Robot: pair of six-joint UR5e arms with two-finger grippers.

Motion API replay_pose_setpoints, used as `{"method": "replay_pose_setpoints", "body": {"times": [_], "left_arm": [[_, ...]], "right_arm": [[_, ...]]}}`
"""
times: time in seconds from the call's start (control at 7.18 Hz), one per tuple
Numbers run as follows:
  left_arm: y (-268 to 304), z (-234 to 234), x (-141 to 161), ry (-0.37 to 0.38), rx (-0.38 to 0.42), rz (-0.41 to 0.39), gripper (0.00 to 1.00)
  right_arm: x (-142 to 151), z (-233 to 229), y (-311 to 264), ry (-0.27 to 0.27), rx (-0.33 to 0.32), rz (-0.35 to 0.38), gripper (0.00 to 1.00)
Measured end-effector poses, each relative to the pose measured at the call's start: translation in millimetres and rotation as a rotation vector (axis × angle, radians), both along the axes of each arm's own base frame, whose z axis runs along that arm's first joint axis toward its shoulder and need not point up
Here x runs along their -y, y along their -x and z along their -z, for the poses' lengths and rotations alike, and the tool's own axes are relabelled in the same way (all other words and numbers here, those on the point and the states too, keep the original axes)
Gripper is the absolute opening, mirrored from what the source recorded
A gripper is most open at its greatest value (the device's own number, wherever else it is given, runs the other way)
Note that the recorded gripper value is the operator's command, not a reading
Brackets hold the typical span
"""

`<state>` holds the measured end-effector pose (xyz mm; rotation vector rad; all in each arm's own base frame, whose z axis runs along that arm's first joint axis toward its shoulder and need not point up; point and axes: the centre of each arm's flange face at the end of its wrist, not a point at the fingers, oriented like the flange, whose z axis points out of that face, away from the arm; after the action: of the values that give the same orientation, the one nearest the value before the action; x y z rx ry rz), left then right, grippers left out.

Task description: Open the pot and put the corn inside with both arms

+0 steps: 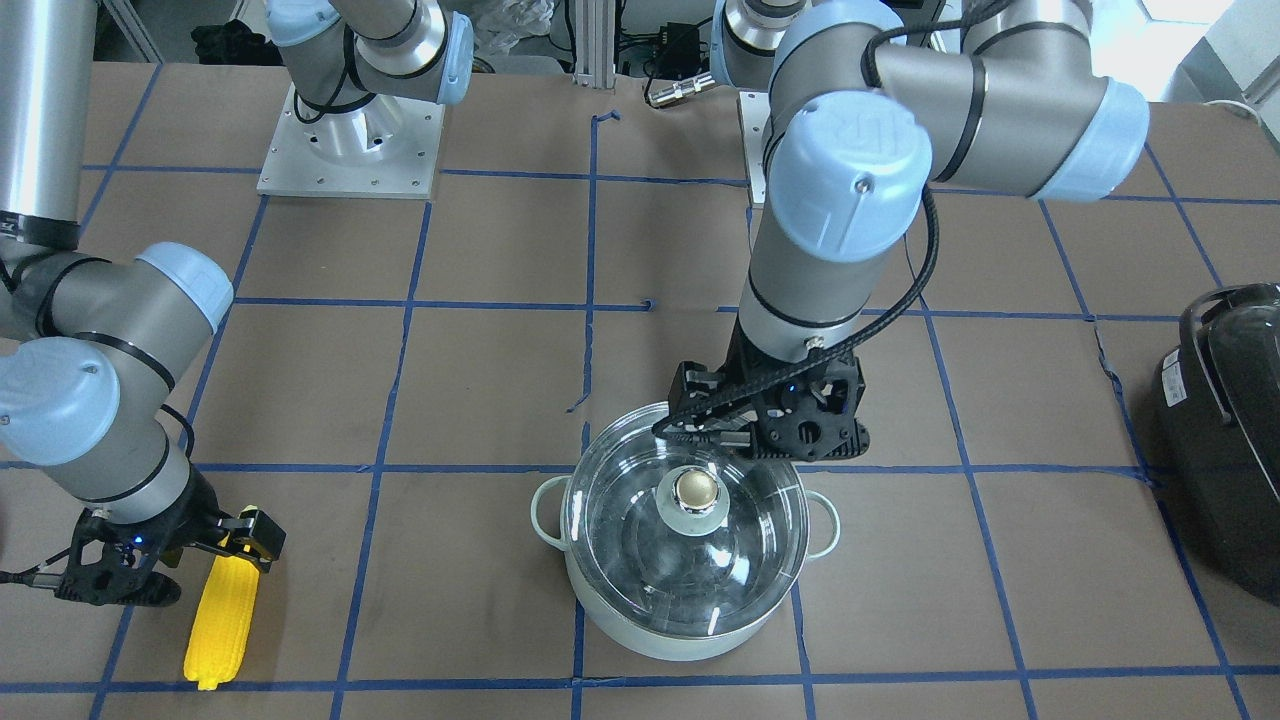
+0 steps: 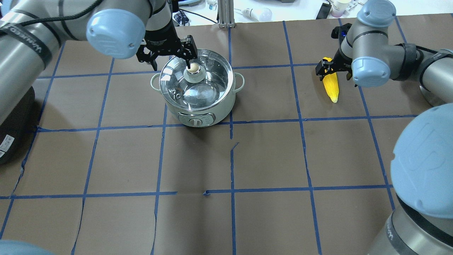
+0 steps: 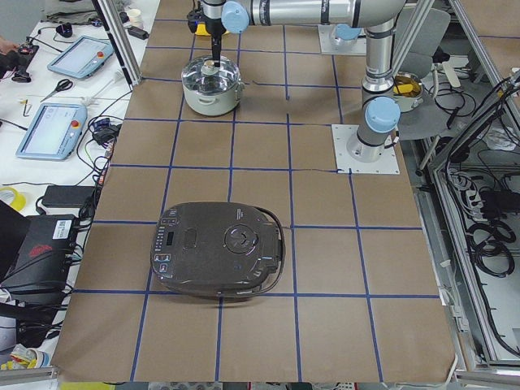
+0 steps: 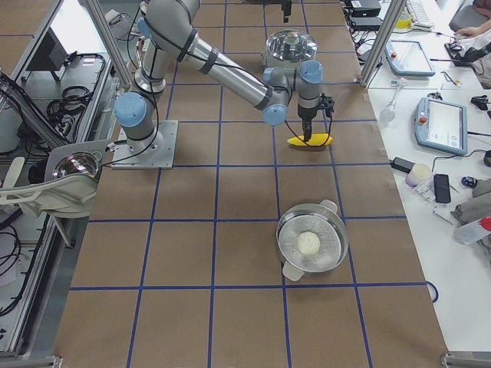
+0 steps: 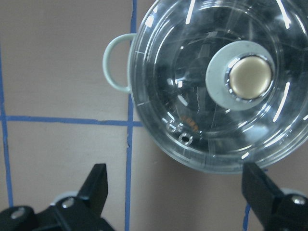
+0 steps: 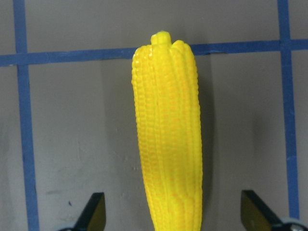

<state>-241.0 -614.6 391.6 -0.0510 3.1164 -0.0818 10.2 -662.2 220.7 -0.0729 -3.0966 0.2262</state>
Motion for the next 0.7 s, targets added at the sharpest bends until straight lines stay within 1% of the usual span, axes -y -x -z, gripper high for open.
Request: {"method": "replay_pose_setpoints", "body": {"times": [0.28,0.42,0.56,0.7], "left_arm": [[20,40,23,0.017,-0.003,0.021,1.0],[24,51,28,0.019,-0.004,0.024,1.0],[27,57,29,0.018,-0.005,0.028,1.0],[28,58,30,0.018,-0.006,0.03,0.93]], "right_arm": [[5,21,-2,0.0,0.026,-0.009,1.0],[7,29,-1,-0.006,0.028,-0.018,0.98],[11,37,-1,-0.014,0.029,-0.022,0.91],[15,42,1,-0.017,0.028,-0.023,0.6]]}}
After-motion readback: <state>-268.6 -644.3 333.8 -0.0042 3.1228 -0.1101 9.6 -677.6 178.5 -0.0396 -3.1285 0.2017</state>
